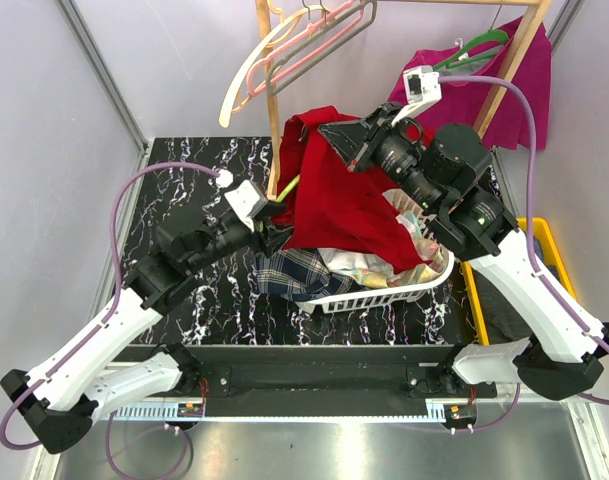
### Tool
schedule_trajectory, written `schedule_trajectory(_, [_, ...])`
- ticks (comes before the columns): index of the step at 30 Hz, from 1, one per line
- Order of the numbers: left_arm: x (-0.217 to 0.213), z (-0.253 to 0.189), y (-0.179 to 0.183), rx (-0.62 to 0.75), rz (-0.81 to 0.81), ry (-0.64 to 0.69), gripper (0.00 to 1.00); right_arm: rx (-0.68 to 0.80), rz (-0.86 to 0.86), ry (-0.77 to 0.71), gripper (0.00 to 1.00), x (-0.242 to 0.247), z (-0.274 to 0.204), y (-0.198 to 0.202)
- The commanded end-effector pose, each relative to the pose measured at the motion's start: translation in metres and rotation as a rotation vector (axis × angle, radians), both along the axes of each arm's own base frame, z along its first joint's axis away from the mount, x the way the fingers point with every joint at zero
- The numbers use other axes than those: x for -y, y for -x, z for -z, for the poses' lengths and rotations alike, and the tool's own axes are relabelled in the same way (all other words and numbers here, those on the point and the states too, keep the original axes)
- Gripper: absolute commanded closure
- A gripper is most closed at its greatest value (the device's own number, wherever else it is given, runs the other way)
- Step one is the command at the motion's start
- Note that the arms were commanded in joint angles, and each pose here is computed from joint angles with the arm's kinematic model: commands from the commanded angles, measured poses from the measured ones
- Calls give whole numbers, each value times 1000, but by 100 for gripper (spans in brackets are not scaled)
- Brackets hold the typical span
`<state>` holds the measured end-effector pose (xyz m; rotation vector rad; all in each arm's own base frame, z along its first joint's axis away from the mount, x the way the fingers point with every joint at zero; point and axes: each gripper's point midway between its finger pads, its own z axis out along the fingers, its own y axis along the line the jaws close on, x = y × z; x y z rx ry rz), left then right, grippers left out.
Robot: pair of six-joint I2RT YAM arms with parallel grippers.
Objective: Remove the skirt from the hanger
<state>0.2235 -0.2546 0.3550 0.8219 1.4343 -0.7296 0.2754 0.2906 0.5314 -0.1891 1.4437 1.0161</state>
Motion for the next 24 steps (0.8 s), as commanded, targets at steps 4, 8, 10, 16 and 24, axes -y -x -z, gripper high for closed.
schedule_trajectory(4, [-4,-39,-11,123,-36,37,44,185,-49,-184,100,20,-77,37])
schedule_trajectory(8, [-10,-50,-14,166,-71,44,39,189,-55,-177,100,20,-76,41])
schedule_trajectory(10, [-12,-65,-5,159,-51,86,27,188,-45,-174,100,22,-74,41])
schedule_trajectory(16, [-10,-105,54,104,160,233,25,181,-34,-161,100,20,-69,37])
schedule_trajectory(24, [-15,-111,82,74,244,247,30,170,-24,-156,100,20,-64,34])
